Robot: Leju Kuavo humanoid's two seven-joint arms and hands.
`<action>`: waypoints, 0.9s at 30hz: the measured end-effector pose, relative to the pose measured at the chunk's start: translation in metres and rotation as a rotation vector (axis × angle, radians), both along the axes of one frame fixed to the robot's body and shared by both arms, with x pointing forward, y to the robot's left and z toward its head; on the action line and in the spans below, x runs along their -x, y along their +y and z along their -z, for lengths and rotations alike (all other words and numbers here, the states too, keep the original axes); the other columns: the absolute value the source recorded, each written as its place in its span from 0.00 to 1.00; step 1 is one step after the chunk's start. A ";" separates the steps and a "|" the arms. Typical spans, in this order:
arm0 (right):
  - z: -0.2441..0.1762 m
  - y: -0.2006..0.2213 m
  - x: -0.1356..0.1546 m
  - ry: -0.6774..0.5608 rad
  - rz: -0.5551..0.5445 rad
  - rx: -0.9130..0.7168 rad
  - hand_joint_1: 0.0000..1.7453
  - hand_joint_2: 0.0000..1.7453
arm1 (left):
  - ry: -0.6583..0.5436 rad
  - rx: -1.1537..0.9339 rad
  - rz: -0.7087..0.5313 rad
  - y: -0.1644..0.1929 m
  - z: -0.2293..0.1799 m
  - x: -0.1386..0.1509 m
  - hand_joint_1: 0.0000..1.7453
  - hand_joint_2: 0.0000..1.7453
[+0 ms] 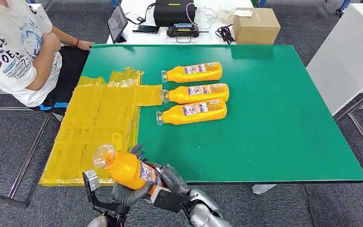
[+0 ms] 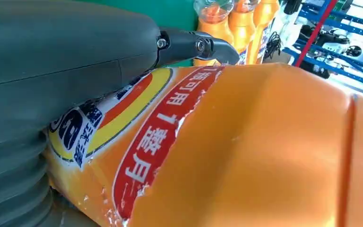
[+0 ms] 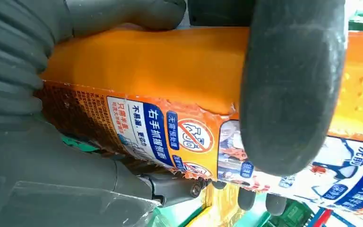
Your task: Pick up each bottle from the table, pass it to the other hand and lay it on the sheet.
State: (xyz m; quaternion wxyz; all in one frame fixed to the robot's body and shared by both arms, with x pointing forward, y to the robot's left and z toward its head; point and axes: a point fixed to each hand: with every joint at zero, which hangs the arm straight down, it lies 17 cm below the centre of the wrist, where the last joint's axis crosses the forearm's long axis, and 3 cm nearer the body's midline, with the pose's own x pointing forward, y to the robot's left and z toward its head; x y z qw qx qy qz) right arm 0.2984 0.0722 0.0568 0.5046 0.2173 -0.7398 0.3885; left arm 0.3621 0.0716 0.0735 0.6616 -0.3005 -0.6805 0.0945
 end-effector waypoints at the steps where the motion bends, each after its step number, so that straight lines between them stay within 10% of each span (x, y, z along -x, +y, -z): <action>1: 0.001 0.000 0.000 0.002 0.001 0.003 1.00 1.00 | 0.000 -0.001 0.000 0.000 0.000 0.000 0.00 1.00; 27: 0.011 -0.001 0.004 0.035 0.011 0.028 1.00 1.00 | -0.103 -0.140 -0.222 0.024 -0.028 -0.016 0.00 1.00</action>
